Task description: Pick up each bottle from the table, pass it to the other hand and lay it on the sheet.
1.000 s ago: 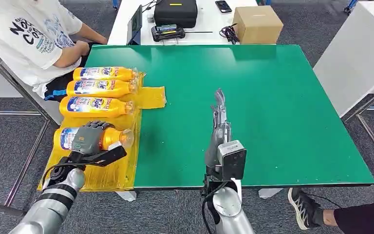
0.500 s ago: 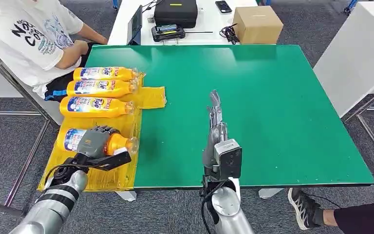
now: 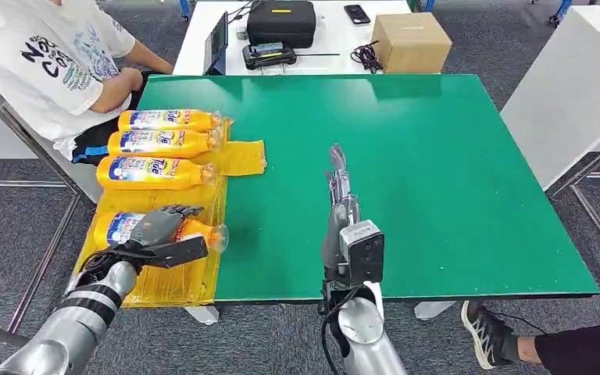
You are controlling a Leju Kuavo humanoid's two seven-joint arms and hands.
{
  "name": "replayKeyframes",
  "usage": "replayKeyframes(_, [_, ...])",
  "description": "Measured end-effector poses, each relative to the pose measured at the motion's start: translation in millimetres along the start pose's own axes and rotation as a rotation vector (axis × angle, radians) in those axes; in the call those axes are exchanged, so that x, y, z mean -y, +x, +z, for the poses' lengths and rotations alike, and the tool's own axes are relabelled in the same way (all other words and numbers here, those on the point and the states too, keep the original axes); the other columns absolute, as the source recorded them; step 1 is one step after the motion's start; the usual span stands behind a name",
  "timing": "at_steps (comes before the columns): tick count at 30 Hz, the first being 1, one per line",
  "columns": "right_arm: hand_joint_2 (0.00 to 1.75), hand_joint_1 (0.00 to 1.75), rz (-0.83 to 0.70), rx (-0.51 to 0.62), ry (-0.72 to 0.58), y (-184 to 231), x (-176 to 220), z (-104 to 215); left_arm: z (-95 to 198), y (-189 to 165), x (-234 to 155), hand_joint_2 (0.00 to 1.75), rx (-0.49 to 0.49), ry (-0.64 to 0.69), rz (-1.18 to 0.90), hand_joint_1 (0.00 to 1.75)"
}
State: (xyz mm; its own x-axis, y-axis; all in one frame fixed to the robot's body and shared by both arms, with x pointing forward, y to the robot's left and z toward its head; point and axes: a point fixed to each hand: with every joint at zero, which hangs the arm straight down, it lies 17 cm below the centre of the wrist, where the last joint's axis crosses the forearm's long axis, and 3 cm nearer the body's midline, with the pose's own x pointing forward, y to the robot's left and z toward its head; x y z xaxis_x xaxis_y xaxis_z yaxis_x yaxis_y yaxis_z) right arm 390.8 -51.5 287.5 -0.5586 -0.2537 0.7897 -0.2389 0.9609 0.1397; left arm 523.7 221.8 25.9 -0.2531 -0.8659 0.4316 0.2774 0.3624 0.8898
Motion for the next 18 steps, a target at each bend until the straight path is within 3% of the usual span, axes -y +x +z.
replayKeyframes(4, [0.00,0.00,-0.001,-0.006,0.003,-2,-1,0,4,2,9,0.00,0.013,-0.045,0.101,0.00])
replayKeyframes(13, [0.00,0.00,-0.020,-0.028,0.029,-15,-9,-6,28,23,28,0.00,0.115,-0.205,0.621,0.00])
replayKeyframes(18, [0.00,0.00,-0.019,-0.041,0.034,-22,-14,-4,31,26,19,0.00,0.108,-0.129,0.895,0.00])
